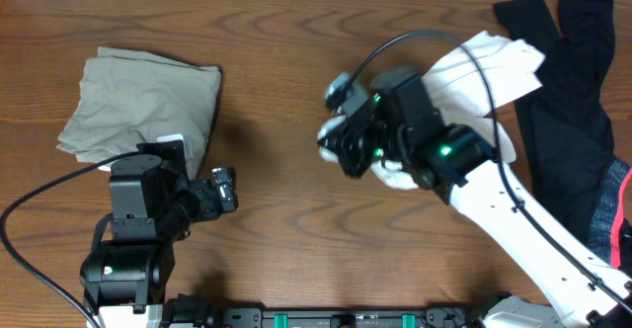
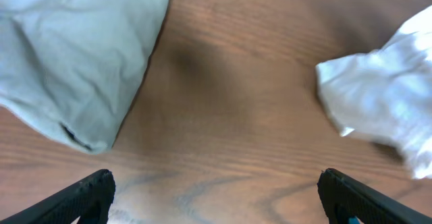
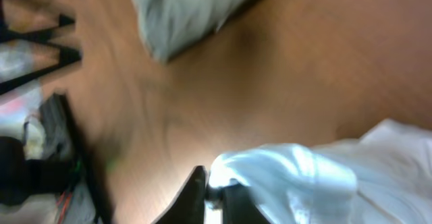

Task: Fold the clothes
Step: 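Pull the white T-shirt with the right gripper toward the table center, then grasp the T-shirt with the left gripper and drag it leftward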

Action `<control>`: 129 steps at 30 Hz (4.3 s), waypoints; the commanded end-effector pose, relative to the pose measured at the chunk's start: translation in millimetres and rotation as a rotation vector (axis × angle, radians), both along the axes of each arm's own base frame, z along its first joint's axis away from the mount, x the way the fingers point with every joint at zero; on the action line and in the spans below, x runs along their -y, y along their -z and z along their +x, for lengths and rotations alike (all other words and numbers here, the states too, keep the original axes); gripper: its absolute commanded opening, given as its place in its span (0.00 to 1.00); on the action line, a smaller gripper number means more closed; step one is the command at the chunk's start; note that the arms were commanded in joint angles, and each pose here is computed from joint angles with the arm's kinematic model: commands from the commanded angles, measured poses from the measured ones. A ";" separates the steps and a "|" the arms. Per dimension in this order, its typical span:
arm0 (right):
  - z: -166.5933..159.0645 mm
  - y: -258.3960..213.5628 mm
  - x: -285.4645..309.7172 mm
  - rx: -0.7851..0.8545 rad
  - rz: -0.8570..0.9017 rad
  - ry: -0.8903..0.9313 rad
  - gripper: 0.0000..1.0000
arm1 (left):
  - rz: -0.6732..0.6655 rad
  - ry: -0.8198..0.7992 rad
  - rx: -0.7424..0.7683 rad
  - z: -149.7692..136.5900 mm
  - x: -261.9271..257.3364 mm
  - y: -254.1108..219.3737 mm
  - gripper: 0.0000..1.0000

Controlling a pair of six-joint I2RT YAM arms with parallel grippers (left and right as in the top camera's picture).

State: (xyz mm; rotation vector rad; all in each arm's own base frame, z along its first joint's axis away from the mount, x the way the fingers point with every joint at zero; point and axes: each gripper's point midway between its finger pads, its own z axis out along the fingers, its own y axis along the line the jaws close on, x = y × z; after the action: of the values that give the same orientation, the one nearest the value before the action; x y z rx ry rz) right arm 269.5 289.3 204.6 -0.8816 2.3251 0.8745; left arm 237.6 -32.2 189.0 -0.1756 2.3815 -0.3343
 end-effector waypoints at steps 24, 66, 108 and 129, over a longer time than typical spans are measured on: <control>51.3 45.7 266.4 -0.200 -0.490 1.010 0.55 | -0.154 0.307 -0.142 -5.4 111.9 17.7 0.98; 22.6 56.6 331.0 -0.373 -0.486 1.080 0.56 | -0.601 -0.210 -0.565 1.5 317.0 183.3 0.19; 26.7 55.4 331.6 -0.357 -0.479 1.085 0.61 | -0.001 -0.367 -0.362 11.9 20.8 80.8 0.83; 23.4 56.4 331.2 -0.370 -0.485 1.081 0.62 | -0.147 -0.446 -0.612 7.4 51.8 194.6 0.82</control>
State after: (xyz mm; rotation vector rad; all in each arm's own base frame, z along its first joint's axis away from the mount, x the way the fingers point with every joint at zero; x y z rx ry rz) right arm 293.5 -39.8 145.0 0.4962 2.8184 -0.0063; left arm 244.2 -91.8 3.3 -0.9785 2.8073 -0.3312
